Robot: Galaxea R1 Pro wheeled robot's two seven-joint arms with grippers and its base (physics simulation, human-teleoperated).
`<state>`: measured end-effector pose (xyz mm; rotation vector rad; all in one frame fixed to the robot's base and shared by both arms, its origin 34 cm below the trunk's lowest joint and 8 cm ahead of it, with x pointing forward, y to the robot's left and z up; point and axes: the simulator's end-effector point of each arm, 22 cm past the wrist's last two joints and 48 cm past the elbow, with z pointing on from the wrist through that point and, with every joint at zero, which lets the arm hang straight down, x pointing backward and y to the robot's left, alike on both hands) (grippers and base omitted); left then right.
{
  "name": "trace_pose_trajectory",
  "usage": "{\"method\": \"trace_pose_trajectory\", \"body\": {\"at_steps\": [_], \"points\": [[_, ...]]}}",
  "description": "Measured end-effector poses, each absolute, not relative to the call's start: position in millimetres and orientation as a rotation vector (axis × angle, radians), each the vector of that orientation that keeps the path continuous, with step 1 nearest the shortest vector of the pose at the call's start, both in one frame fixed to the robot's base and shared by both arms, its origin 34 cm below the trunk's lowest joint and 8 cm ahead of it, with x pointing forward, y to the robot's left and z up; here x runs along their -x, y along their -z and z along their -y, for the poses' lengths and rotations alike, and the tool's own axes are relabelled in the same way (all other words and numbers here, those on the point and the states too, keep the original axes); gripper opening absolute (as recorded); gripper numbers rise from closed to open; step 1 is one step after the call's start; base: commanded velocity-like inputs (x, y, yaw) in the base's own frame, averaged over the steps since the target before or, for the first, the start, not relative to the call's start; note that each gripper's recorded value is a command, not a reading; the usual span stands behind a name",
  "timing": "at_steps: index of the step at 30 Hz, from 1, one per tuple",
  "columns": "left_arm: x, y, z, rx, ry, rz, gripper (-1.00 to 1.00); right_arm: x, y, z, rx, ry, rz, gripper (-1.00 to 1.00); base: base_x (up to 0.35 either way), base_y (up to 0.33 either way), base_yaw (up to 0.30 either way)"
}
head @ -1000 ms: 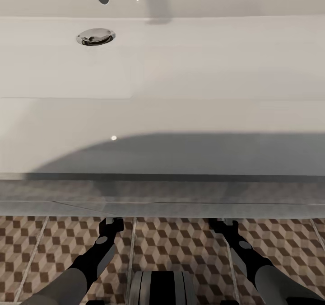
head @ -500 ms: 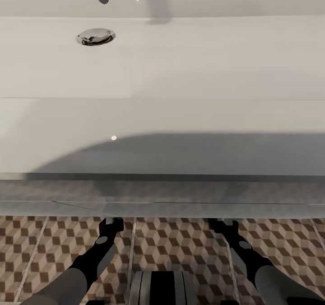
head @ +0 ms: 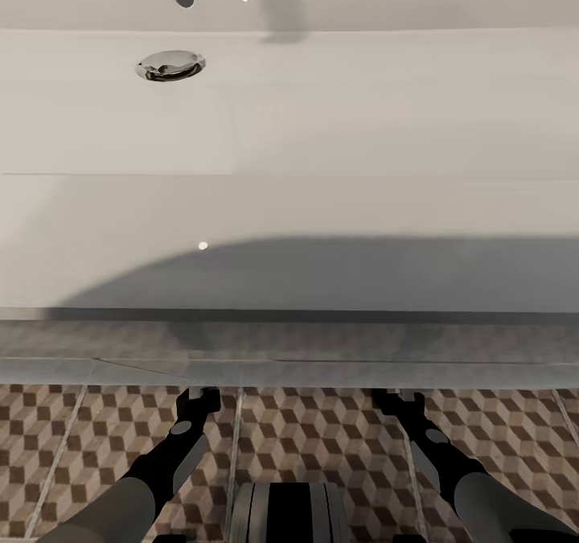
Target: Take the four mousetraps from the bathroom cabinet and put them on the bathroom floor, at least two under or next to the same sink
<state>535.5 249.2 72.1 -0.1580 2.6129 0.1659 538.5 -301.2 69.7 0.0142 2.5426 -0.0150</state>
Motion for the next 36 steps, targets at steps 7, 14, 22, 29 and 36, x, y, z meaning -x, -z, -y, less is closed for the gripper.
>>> {"method": "trace_pose_trajectory", "body": {"at_steps": [7,14,22,29,36], "points": [[-535.5,-72.1,-248.8,0.158,-0.165,-2.613,-1.0,-538.4,-69.7,301.2,-0.014,0.015,-2.543,1.0,0.0,0.0,0.0],[-535.6,-72.1,-249.1,0.158,-0.166,-2.613,-1.0,-538.4,-69.7,301.2,-0.014,0.015,-2.543,1.0,0.0,0.0,0.0],[-535.8,-72.2,-248.6,0.159,-0.165,-2.613,1.0,-538.5,-69.7,301.2,-0.014,0.015,-2.543,1.0,0.0,0.0,0.0],[-535.8,-72.1,-248.6,0.159,-0.165,-2.613,1.0,-538.4,-69.7,301.2,-0.014,0.015,-2.543,1.0,0.0,0.0,0.0],[-535.5,-72.1,-246.9,0.16,-0.162,-2.613,1.0,-538.4,-69.7,301.2,-0.014,0.015,-2.543,1.0,0.0,0.0,0.0]]}}
